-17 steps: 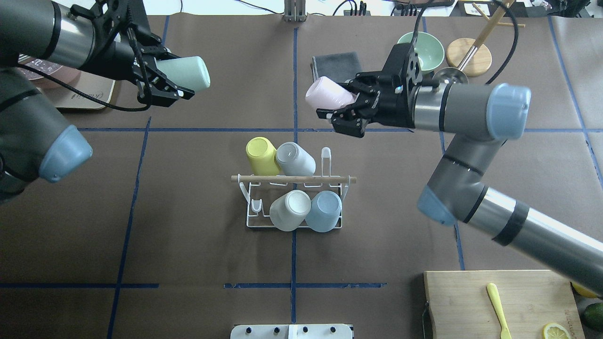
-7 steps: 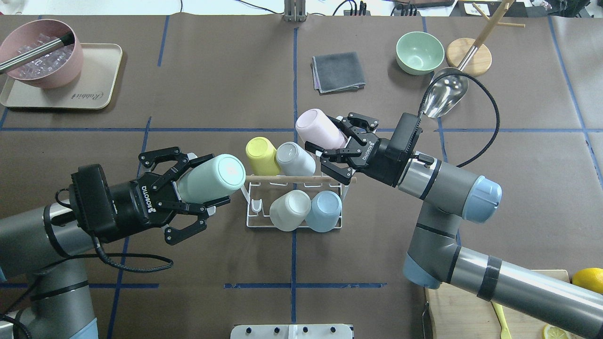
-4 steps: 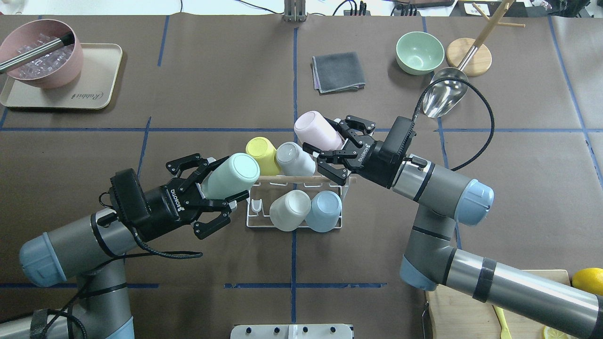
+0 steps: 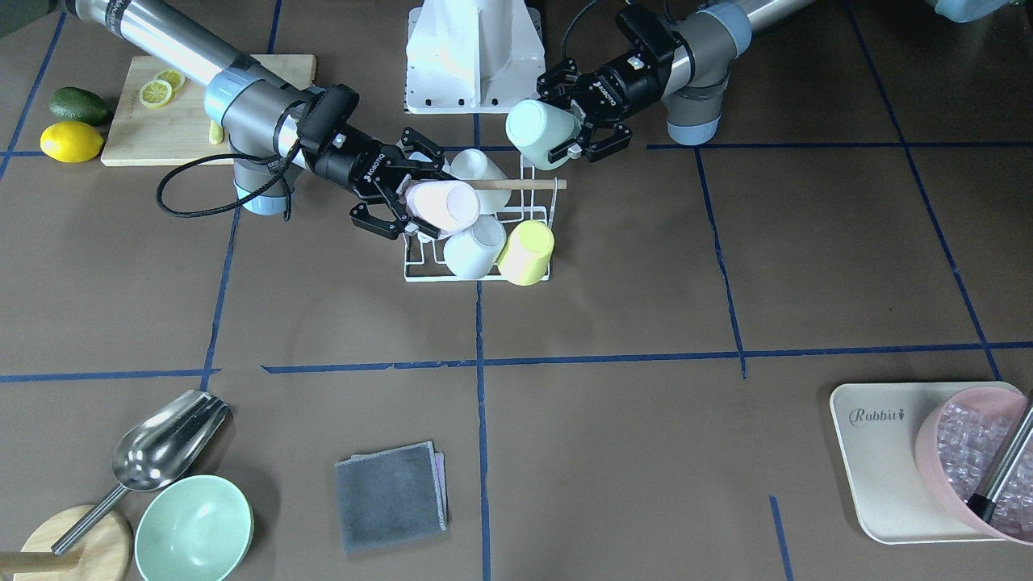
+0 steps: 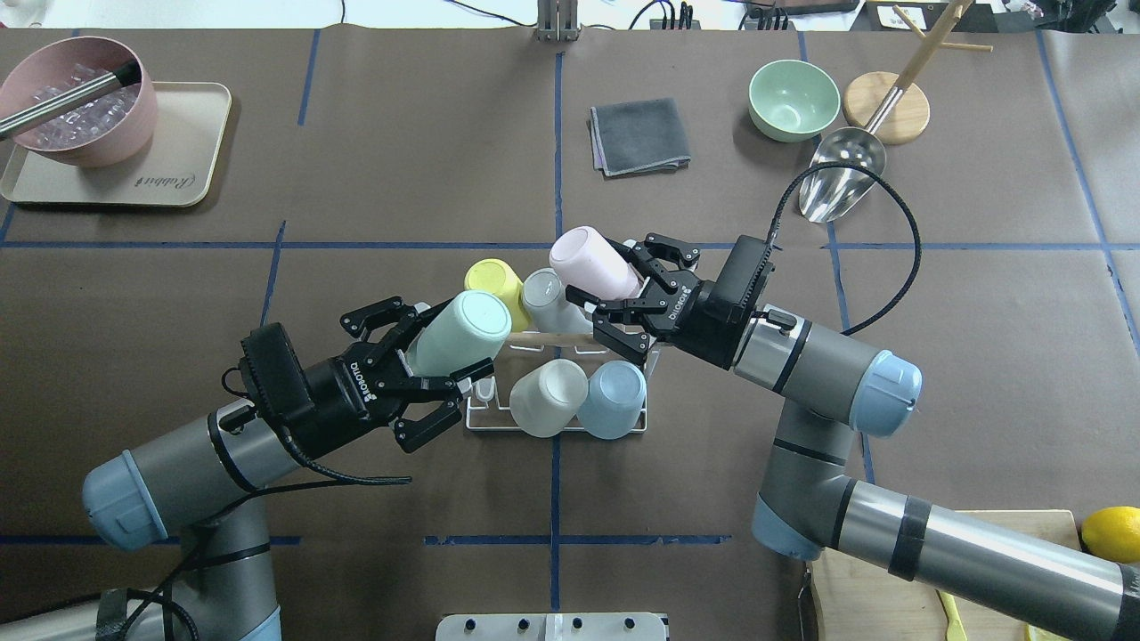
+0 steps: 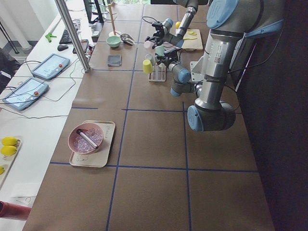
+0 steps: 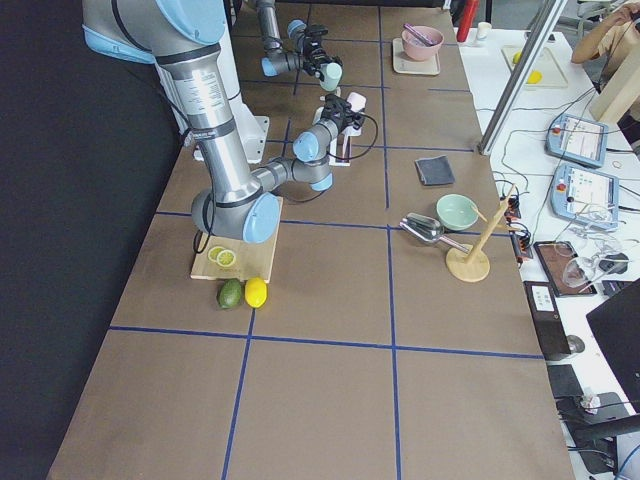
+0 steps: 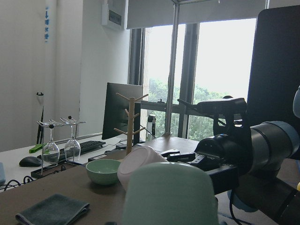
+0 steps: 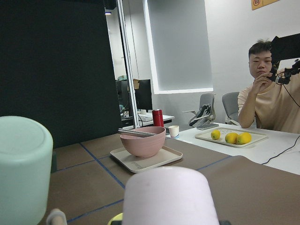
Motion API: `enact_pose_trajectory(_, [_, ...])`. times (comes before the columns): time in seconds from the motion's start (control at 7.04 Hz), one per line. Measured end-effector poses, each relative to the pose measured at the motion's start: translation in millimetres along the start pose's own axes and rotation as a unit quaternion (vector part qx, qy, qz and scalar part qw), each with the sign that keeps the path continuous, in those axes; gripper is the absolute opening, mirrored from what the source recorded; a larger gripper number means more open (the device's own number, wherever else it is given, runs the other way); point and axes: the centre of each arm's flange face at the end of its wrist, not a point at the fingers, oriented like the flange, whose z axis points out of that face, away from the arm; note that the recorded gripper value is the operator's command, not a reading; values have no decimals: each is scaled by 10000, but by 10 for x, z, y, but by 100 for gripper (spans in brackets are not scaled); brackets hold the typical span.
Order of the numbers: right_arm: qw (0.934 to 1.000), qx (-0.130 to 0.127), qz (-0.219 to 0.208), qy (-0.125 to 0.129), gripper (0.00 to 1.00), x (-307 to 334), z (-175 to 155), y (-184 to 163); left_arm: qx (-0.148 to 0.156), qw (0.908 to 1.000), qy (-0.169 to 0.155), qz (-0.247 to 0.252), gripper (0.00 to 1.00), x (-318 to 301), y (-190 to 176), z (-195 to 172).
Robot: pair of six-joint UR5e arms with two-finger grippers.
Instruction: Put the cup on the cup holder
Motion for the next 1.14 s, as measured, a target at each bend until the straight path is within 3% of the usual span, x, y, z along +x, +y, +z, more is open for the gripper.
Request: enact_pose_trajectory(1.14, [9999,127,11,38,25,65,-43,57,-160,9998,-89,-34,7,77,255,7])
